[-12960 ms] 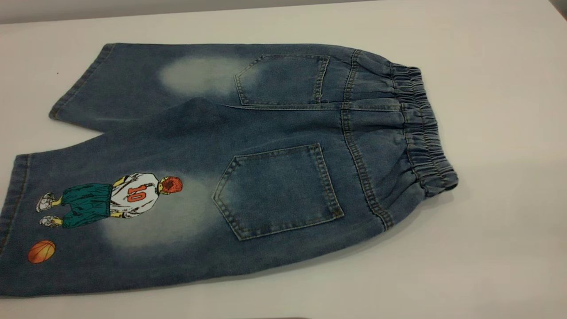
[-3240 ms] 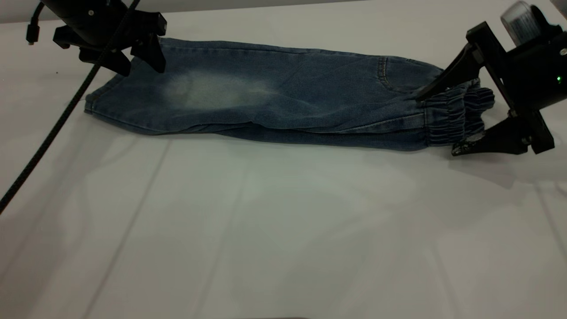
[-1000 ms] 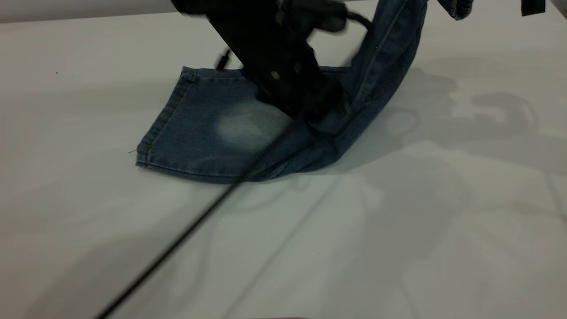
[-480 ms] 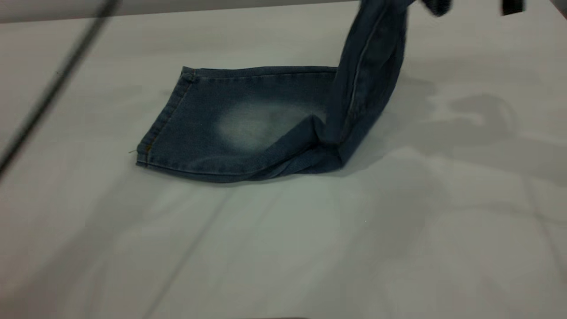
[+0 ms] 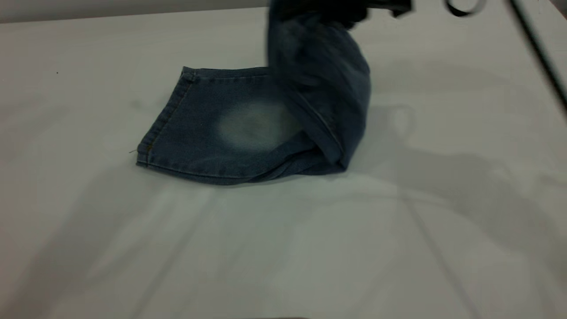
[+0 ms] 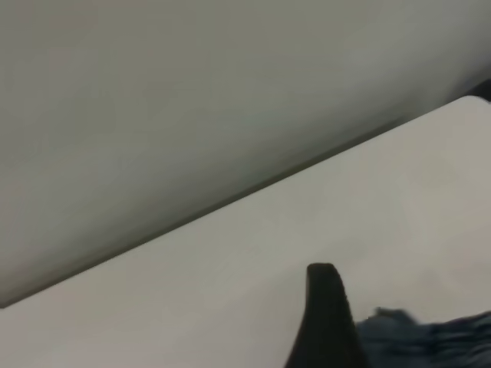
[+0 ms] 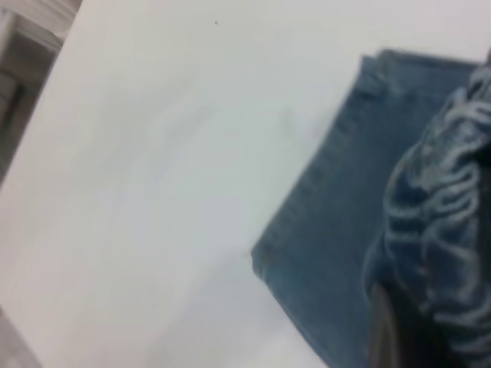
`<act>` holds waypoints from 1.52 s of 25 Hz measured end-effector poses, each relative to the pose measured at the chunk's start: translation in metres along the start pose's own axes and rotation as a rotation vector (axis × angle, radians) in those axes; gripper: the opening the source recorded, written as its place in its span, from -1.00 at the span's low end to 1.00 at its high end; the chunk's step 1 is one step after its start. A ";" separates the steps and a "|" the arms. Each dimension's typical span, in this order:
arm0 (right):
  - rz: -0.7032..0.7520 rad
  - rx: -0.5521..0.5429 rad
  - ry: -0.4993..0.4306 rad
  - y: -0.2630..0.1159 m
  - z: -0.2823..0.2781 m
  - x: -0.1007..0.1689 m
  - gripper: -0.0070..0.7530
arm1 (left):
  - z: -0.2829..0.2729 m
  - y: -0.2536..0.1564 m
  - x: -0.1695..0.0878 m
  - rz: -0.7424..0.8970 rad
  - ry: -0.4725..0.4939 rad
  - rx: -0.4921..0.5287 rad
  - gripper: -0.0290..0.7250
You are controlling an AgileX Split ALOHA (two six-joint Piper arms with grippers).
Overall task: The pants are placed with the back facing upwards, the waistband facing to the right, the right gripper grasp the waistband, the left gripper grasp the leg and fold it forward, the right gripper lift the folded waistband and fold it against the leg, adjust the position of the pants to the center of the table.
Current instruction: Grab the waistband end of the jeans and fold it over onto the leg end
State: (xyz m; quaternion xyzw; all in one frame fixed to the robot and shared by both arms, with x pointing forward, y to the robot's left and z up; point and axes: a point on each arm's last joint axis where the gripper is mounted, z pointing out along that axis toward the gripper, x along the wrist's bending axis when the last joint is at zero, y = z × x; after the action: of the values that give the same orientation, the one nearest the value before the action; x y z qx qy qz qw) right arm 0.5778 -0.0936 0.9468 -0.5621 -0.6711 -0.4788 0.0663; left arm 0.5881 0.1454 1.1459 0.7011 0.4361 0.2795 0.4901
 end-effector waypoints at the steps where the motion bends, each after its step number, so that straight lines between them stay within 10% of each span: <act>1: -0.020 0.000 0.001 0.001 0.006 0.006 -0.83 | -0.002 0.001 0.000 0.001 0.000 -0.005 0.30; 13: -0.135 0.093 -0.006 -0.026 0.102 0.014 -0.71 | -0.006 -0.006 -0.004 0.002 -0.035 0.101 0.30; 24: -0.109 0.104 0.035 -0.026 0.110 0.015 0.69 | -0.007 -0.009 -0.005 0.017 -0.046 0.133 0.30; 31: -0.054 0.231 -0.001 -0.031 0.102 0.018 0.55 | -0.008 -0.014 -0.004 0.108 -0.044 0.185 0.30; 38: -0.022 0.446 -0.100 -0.024 0.072 -0.007 0.46 | 0.012 -0.051 0.004 0.227 -0.040 0.457 0.30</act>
State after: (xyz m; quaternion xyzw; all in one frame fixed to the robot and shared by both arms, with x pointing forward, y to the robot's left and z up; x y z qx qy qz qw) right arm 0.5932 -0.0448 0.8905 -0.5492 -0.7690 -0.2906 0.1503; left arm 0.5825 0.1504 1.0941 0.8435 0.3966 0.2131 0.2930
